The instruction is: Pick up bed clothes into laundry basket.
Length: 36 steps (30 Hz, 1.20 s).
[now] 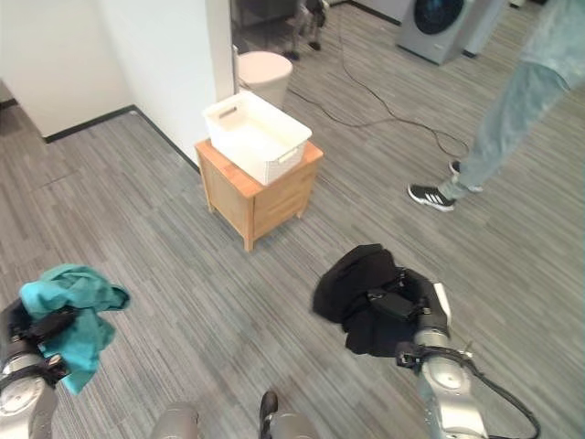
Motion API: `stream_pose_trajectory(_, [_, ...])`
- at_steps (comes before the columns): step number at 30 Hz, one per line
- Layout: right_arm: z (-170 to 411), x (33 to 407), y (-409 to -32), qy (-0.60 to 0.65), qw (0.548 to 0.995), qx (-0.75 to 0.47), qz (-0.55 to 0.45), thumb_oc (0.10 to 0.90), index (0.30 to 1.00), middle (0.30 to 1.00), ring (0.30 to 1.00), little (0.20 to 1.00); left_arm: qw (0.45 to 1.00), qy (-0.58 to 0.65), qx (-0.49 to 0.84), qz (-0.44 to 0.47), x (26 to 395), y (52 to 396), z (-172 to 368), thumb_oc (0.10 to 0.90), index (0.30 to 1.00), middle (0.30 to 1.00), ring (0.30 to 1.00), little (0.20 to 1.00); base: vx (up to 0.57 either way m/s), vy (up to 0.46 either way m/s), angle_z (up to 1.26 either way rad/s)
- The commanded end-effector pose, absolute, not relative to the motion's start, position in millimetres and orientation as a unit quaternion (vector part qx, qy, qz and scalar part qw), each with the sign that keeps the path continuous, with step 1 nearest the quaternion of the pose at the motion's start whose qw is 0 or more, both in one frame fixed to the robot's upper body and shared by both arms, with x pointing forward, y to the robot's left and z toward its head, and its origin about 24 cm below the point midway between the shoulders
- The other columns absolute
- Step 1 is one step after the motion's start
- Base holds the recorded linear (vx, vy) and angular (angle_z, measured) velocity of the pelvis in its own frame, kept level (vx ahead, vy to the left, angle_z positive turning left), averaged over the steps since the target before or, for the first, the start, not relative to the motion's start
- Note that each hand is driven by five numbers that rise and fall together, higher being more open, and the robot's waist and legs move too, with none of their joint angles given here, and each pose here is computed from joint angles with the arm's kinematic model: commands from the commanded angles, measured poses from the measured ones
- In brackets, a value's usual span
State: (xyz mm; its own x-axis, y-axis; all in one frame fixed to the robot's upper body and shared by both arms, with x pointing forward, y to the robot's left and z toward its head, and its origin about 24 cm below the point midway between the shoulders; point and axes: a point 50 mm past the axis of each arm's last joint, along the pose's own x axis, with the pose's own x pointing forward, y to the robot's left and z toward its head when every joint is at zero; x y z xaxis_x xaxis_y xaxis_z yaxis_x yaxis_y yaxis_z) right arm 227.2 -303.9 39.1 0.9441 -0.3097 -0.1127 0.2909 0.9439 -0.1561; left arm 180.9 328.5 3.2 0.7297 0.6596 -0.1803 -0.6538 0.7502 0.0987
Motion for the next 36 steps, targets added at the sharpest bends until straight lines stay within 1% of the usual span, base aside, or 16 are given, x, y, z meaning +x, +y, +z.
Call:
stream_pose_trajectory(1, [99.7,253.5,-292.9,-0.081,0.986,-0.099,-0.109,0.400,0.300,0.300,0.300,0.300,0.926,-0.082,0.085,0.359,193.1,354.5,84.1,0.400,0.300,0.300,0.300,0.300,0.57,-0.204,-0.17])
stream_pose_trajectory(4, [99.8,259.2,-286.9,-0.084,0.986,-0.100,-0.100,0.400,0.300,0.300,0.300,0.300,0.926,-0.081,0.093,0.356,192.4,353.1,84.2,0.400,0.300,0.300,0.300,0.300,0.35,-0.117,-0.45])
stream_pose_trajectory(8, [89.8,262.8,-268.8,-0.068,0.991,-0.099,-0.065,0.400,0.300,0.300,0.300,0.300,0.922,-0.092,0.097,0.362,190.5,353.2,90.0,0.400,0.300,0.300,0.300,0.300,0.30,-0.011,-0.26])
stream_pose_trajectory(12, [80.1,256.8,-268.9,-0.051,0.991,-0.095,-0.074,0.400,0.300,0.300,0.300,0.300,0.925,-0.102,0.104,0.351,198.5,351.2,96.9,0.400,0.300,0.300,0.300,0.300,0.14,-0.009,0.08])
stream_pose_trajectory(16, [61.3,237.9,-280.5,-0.013,0.991,-0.080,-0.105,0.400,0.300,0.300,0.300,0.300,0.934,-0.107,0.092,0.328,205.3,343.0,96.5,0.400,0.300,0.300,0.300,0.300,0.16,-0.130,0.48])
stream_pose_trajectory(17, [63.2,231.8,-290.2,-0.013,0.986,-0.104,-0.129,0.400,0.300,0.300,0.300,0.300,0.935,-0.107,0.108,0.321,210.2,339.1,99.1,0.400,0.300,0.300,0.300,0.300,0.12,-0.167,0.82])
stream_pose_trajectory(19, [54.3,223.7,-285.9,0.003,0.988,-0.089,-0.122,0.400,0.300,0.300,0.300,0.300,0.939,-0.096,0.085,0.320,208.1,334.6,89.0,0.400,0.300,0.300,0.300,0.300,0.08,-0.099,0.74])
stream_pose_trajectory(23, [53.5,220.3,-290.0,-0.002,0.989,-0.062,-0.134,0.400,0.300,0.300,0.300,0.300,0.944,-0.069,0.073,0.313,203.3,331.7,74.6,0.400,0.300,0.300,0.300,0.300,0.07,-0.109,0.06])
stream_pose_trajectory(26, [57.0,220.3,-289.6,-0.015,0.989,-0.052,-0.139,0.400,0.300,0.300,0.300,0.300,0.943,-0.066,0.062,0.321,201.9,332.2,72.2,0.400,0.300,0.300,0.300,0.300,0.00,-0.080,0.06])
stream_pose_trajectory(29, [64.8,224.5,-285.0,-0.032,0.991,-0.047,-0.124,0.400,0.300,0.300,0.300,0.300,0.942,-0.067,0.067,0.323,201.3,335.0,74.7,0.400,0.300,0.300,0.300,0.300,-0.04,-0.106,-0.03])
stream_pose_trajectory(30, [28.2,216.8,-306.0,0.036,0.977,0.007,-0.211,0.400,0.300,0.300,0.300,0.300,0.972,-0.017,0.046,0.230,223.4,315.3,56.6,0.400,0.300,0.300,0.300,0.300,-0.04,-0.093,-0.02])
stream_pose_trajectory(33, [33.8,221.7,-308.9,0.024,0.976,0.014,-0.214,0.400,0.300,0.300,0.300,0.300,0.968,-0.004,0.029,0.251,212.1,318.2,46.8,0.400,0.300,0.300,0.300,0.300,-0.05,-0.041,0.49])
stream_pose_trajectory(36, [44.3,228.4,-311.4,0.010,0.978,0.006,-0.206,0.400,0.300,0.300,0.300,0.300,0.966,-0.004,0.021,0.258,208.3,320.2,46.3,0.400,0.300,0.300,0.300,0.300,-0.08,-0.054,-0.16])
